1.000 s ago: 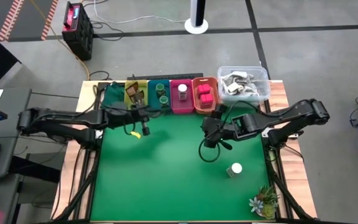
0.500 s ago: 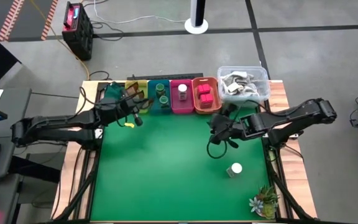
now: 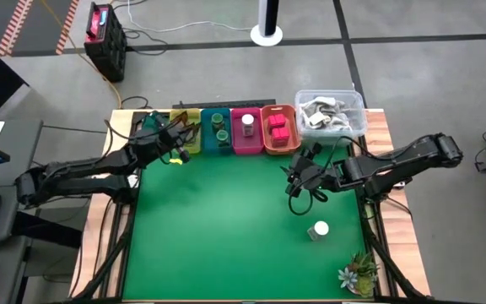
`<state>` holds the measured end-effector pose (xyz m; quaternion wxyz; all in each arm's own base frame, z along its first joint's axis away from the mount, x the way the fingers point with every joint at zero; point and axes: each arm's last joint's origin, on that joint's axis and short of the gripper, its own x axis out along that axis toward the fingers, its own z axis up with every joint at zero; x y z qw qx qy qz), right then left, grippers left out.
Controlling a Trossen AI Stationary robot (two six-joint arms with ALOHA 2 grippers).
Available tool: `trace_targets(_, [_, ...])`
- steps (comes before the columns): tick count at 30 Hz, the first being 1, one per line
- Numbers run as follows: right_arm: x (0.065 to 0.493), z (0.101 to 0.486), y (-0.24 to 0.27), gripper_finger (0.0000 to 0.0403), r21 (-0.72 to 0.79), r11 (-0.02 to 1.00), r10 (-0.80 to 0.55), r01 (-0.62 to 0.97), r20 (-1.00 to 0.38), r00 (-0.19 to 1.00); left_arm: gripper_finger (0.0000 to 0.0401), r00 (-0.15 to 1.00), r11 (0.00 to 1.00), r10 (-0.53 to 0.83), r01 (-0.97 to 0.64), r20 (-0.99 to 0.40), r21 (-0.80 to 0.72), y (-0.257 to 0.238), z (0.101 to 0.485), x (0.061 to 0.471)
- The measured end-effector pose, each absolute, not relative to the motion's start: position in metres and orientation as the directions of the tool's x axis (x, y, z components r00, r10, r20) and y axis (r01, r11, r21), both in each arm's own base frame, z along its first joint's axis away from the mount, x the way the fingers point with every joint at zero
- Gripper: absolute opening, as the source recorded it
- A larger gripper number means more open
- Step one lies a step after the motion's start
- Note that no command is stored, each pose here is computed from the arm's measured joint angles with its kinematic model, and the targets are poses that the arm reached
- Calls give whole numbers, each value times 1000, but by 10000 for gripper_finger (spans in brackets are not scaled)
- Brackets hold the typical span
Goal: Sort spices by type
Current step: Put the orange spice pack into the yellow bin
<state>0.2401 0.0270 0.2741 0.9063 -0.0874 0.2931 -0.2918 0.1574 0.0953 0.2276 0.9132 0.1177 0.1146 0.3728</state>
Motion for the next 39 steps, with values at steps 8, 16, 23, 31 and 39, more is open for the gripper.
trace_targets(8, [242, 275, 27, 248, -317, 816, -577, 483, -470, 668, 0, 680, 679, 724, -673, -117, 292, 99, 212, 152])
trace_targets(16, [243, 276, 28, 248, -310, 821, -571, 480, -462, 679, 0, 683, 671, 727, -684, -71, 286, 95, 191, 143])
trace_targets(23, [246, 281, 30, 248, -308, 830, -557, 465, -429, 711, 0, 688, 655, 722, -652, -64, 382, 92, 182, 139])
trace_targets(31, [249, 285, 31, 248, -320, 831, -553, 454, -395, 734, 0, 742, 668, 663, -527, -99, 526, 94, 179, 138])
trace_targets(39, [251, 288, 31, 248, -341, 833, -546, 436, -375, 749, 0, 737, 727, 635, -468, -233, 501, 102, 166, 130])
